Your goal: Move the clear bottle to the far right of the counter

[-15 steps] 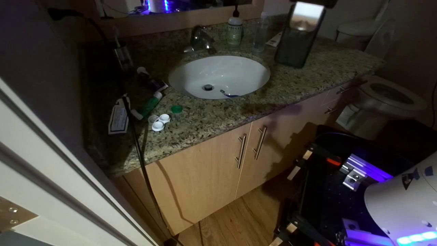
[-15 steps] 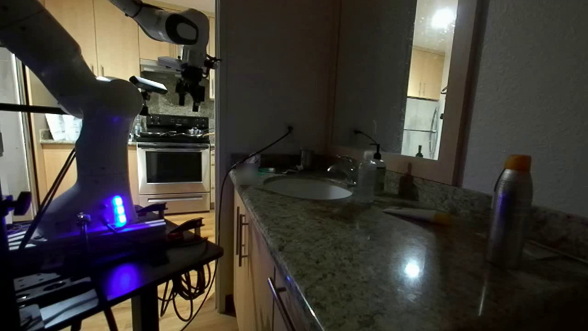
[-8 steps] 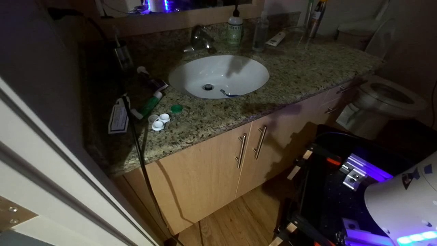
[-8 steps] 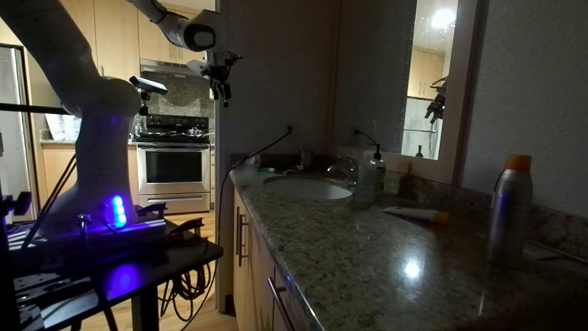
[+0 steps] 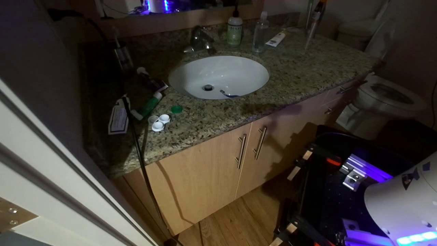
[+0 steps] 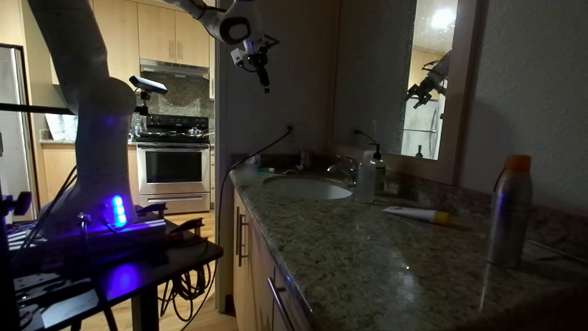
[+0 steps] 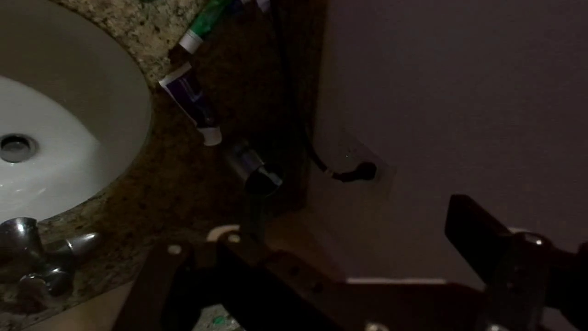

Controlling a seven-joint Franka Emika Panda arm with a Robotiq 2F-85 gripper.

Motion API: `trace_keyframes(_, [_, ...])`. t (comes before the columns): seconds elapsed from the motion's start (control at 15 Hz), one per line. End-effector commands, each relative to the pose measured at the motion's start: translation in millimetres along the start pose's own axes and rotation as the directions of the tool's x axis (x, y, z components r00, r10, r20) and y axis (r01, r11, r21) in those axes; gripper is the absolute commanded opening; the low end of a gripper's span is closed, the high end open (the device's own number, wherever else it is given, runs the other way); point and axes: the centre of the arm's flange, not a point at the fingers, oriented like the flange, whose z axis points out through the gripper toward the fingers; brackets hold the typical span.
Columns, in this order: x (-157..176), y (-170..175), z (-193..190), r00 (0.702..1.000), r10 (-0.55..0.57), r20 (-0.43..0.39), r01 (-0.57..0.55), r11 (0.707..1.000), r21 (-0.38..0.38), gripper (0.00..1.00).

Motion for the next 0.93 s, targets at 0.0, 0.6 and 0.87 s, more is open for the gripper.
trace_keyframes(0.0, [1.6,-2.6,-1.8,1.000,0.015,-0.005,-0.015,1.000,0.004,1.00])
trace_keyframes(0.6, [88.7,42.3,-42.2,0.940,0.312,-0.134,-0.299,0.948,0.114,1.00])
trace_keyframes(0.87, [134.9,91.4,-84.9,0.839,0.494,-0.229,-0.446,0.865,0.230,1.00])
